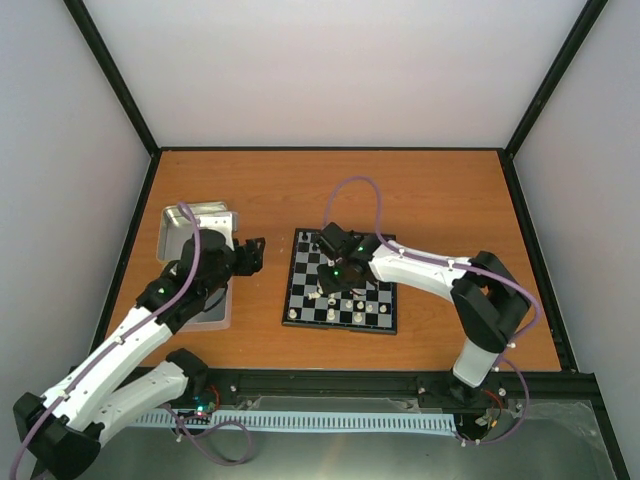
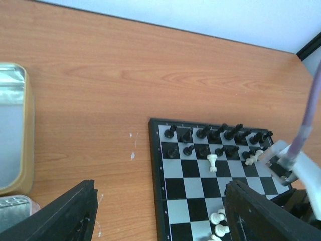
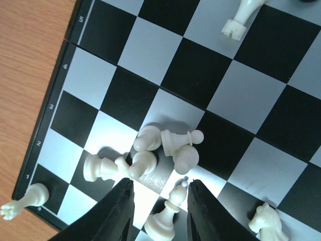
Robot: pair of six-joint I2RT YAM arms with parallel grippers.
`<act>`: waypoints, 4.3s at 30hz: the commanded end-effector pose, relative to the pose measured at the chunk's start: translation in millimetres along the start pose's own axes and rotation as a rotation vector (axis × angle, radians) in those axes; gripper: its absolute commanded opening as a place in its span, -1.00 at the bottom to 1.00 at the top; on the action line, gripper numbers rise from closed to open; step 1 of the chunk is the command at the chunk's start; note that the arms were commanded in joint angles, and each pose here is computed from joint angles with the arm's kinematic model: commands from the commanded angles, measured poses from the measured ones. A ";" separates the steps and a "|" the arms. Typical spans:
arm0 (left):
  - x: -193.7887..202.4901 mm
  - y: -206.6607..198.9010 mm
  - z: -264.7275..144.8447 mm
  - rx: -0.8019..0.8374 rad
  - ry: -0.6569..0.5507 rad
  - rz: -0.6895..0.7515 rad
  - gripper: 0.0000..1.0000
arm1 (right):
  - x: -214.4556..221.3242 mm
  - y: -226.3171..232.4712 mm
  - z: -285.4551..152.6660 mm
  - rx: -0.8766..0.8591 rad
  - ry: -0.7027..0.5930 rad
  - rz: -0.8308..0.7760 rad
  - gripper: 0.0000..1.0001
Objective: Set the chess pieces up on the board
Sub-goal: Pick up the chess piece from the chessboard, then place the chess piece on the chessboard, then pick up the chess piece from the chessboard.
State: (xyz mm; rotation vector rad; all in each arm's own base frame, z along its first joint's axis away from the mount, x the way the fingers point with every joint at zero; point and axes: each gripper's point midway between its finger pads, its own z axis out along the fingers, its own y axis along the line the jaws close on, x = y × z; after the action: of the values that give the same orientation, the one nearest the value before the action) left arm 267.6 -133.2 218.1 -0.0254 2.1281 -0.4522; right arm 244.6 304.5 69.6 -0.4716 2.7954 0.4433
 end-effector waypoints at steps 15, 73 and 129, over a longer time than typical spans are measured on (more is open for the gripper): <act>-16.4 3.0 -12.7 -0.018 -0.056 0.045 0.42 | -8.4 -11.9 18.3 0.146 0.022 0.044 -0.60; -34.4 39.9 -43.5 -0.185 -0.200 -0.058 0.43 | 10.0 83.9 28.0 0.060 0.057 -0.141 -0.92; -34.3 45.6 -45.0 -0.215 -0.209 -0.065 0.45 | 3.6 12.7 25.7 0.172 0.035 0.037 -0.55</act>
State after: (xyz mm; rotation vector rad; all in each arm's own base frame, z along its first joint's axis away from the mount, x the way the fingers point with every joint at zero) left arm 256.1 -72.4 250.6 -0.2495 1.9744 -0.2529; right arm 245.4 324.8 59.5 -0.3867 2.8304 0.2172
